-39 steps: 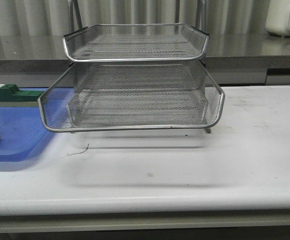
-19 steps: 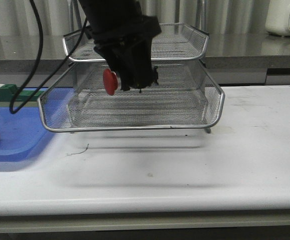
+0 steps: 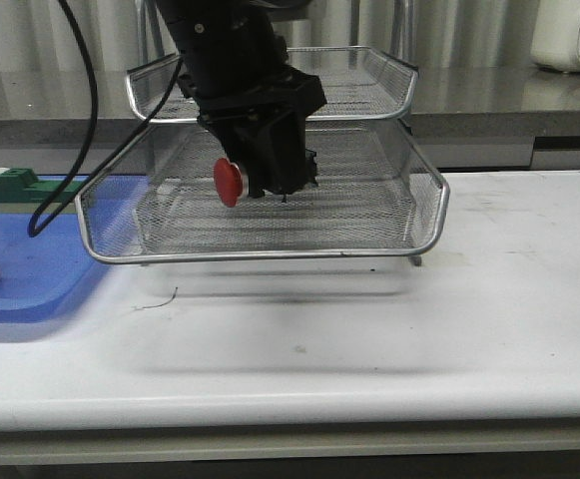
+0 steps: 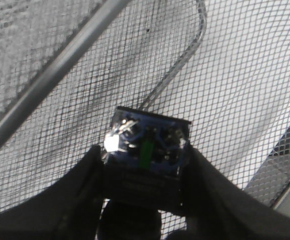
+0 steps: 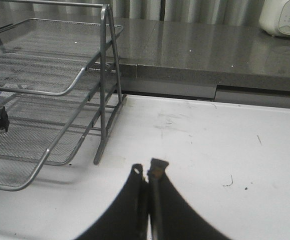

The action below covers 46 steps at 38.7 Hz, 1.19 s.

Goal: Place button on rack with both arms
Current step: 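Carry the button over the pulled-out middle tray, lower it, open left gripper, then raise the left gripper up and away from the rack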

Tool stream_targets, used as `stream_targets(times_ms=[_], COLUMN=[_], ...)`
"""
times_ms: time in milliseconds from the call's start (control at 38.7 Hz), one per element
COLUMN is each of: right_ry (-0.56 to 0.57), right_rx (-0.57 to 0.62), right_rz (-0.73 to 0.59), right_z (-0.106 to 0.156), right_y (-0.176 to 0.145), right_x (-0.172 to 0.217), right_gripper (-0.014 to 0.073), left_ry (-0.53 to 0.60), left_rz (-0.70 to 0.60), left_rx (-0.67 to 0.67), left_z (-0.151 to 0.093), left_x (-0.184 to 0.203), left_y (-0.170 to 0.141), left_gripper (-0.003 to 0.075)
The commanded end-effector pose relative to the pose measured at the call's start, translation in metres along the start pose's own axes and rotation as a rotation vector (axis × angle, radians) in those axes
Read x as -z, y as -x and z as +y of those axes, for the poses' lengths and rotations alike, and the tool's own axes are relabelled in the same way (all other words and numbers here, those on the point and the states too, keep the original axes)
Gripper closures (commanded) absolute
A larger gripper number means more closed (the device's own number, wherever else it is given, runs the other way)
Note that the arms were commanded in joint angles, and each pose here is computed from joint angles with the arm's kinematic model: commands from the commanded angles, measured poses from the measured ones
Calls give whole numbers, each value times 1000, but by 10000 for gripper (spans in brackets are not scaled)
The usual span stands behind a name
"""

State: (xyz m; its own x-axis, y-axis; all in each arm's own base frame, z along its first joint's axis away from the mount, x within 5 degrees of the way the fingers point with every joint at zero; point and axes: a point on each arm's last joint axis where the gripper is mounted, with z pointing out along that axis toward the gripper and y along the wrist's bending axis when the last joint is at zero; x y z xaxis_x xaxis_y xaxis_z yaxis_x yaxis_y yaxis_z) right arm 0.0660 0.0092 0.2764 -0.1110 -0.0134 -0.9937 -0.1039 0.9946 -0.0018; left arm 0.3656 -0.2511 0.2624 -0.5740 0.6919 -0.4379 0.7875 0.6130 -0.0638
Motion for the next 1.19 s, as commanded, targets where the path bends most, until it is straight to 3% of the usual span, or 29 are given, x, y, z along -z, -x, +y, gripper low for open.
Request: stream_targets(times_ms=[0,284,621,750,1034,1164], right_ry=[-24,-24,-24,-24,-24,-24], right_rx=[3,3,3,3,3,3], right_rz=[-91,-91,-91,-91,-91,-91], right_z=[-2,-2,-2,-2,-2,-2], right_y=[15,15,15,15,15,15], right_x=[1,1,1,1,1,1], right_gripper=[656,656,656,656,656,656], left_ry=[16,15,-24,-62,-56,-27], left_rz=[-109,-107,-39,39,24,0], left_rx=[-6,-6,-26,-38,-27,-13], left_z=[-8,-8,-13,-18,-20,-22], left_x=[34,34,53,63,76,92], left_y=[12,12,13,9,9,8], left_gripper=[474,225,209,281,629,738])
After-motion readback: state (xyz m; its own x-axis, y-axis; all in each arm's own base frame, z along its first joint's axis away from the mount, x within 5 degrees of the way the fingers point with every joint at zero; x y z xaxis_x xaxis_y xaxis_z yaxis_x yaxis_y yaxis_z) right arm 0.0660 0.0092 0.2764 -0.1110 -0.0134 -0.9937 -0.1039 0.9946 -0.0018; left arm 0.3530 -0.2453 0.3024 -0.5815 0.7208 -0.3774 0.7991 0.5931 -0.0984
